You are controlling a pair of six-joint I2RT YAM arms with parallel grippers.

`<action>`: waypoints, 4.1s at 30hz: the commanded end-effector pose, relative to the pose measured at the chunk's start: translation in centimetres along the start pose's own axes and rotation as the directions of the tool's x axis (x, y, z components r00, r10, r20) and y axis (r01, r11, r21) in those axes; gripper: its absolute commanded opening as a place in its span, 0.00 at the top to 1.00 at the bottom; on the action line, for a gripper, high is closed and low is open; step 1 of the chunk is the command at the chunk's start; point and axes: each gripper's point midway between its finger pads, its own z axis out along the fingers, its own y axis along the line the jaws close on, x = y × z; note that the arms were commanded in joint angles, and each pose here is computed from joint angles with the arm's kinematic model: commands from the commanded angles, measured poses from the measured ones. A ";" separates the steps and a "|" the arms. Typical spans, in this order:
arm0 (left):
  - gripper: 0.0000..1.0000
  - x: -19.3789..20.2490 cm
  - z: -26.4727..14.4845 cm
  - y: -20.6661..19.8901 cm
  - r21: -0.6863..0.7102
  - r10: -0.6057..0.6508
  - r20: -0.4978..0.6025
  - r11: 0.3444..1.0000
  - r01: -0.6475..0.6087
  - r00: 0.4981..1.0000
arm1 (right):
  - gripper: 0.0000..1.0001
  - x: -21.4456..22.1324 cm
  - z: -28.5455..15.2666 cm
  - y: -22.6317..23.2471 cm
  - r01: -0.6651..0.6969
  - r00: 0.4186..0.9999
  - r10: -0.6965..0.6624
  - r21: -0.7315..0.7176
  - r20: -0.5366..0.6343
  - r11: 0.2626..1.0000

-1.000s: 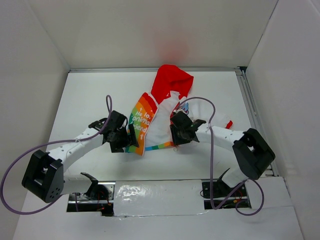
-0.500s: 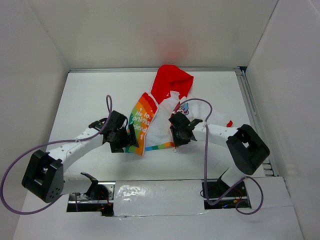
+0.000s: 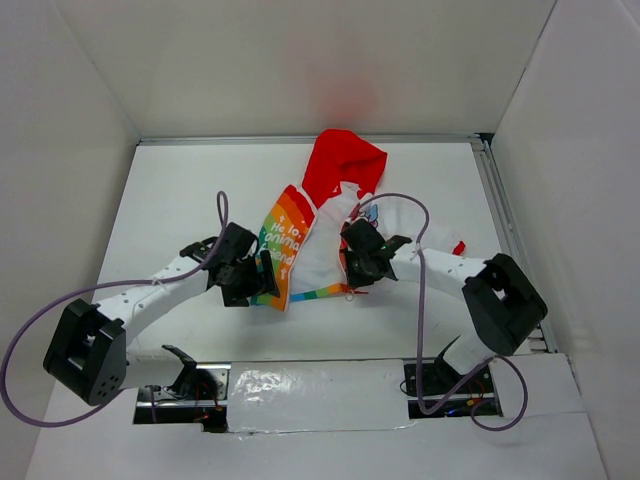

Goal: Zip up the jacket

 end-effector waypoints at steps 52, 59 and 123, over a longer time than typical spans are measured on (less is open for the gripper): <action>0.26 -0.6 5.5 -0.2 -0.347 0.266 -0.088 0.895 -0.280 0.960 | 1.00 0.0 -2.8 0.5 -0.033 0.996 0.054 -0.297 0.064 0.954; 0.45 0.1 6.5 0.0 -0.336 0.252 -0.108 0.901 -0.274 0.962 | 1.00 0.4 -2.4 0.2 -0.052 0.997 0.067 -0.281 0.046 0.958; 0.86 4.4 -11.0 -7.9 0.196 0.193 0.092 0.958 -0.208 0.977 | 1.00 2.7 5.9 -3.5 -0.305 0.927 0.336 0.187 -0.167 0.934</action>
